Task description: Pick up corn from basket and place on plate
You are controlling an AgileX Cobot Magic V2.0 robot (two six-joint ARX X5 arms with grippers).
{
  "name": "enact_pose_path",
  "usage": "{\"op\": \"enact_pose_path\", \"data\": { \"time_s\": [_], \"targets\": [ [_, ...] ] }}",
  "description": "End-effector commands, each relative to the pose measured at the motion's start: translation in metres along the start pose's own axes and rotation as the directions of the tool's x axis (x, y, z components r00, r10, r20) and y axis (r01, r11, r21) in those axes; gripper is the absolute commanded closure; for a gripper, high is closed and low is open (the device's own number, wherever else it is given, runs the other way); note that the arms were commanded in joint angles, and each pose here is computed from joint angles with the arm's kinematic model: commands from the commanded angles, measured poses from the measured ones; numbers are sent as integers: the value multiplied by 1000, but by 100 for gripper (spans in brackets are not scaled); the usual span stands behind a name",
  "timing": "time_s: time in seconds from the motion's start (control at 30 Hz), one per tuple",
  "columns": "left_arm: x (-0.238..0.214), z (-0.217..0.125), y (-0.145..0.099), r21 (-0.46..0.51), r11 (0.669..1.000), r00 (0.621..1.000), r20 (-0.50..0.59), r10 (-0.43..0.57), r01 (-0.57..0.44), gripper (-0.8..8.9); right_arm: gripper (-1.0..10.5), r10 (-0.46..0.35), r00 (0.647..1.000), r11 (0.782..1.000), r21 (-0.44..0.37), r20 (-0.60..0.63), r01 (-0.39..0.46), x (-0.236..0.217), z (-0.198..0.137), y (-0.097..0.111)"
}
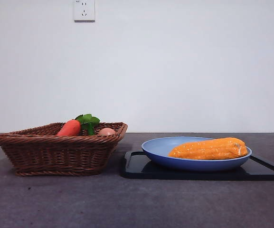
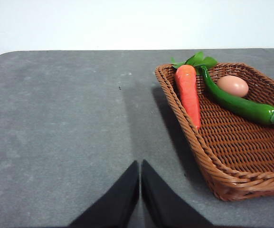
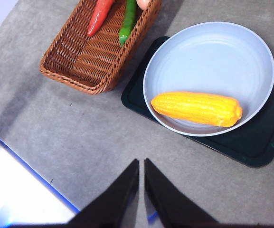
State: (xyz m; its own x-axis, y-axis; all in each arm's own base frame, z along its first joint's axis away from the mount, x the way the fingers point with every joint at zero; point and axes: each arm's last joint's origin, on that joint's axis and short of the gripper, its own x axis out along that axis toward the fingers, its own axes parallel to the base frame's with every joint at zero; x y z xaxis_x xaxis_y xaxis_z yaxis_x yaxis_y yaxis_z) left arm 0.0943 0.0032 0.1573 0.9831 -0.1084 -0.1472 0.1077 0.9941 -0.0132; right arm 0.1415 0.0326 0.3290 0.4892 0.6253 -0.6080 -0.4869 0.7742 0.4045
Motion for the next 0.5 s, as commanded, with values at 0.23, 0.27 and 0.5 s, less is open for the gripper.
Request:
{"op": "enact_pose_path", "data": {
  "time_s": [0.23, 0.27, 0.5],
  "targets": [
    [1, -7, 0, -19, 1000, 999, -41, 4, -5, 806, 943, 2, 1000, 1000, -22, 16, -1, -2, 5, 2],
    [1, -7, 0, -20, 1000, 999, -42, 4, -5, 806, 943, 2, 1000, 1000, -22, 16, -1, -2, 5, 2],
    [1, -7, 0, -19, 1000, 999, -41, 4, -5, 806, 943, 2, 1000, 1000, -22, 16, -1, -2, 5, 2]
  ]
}}
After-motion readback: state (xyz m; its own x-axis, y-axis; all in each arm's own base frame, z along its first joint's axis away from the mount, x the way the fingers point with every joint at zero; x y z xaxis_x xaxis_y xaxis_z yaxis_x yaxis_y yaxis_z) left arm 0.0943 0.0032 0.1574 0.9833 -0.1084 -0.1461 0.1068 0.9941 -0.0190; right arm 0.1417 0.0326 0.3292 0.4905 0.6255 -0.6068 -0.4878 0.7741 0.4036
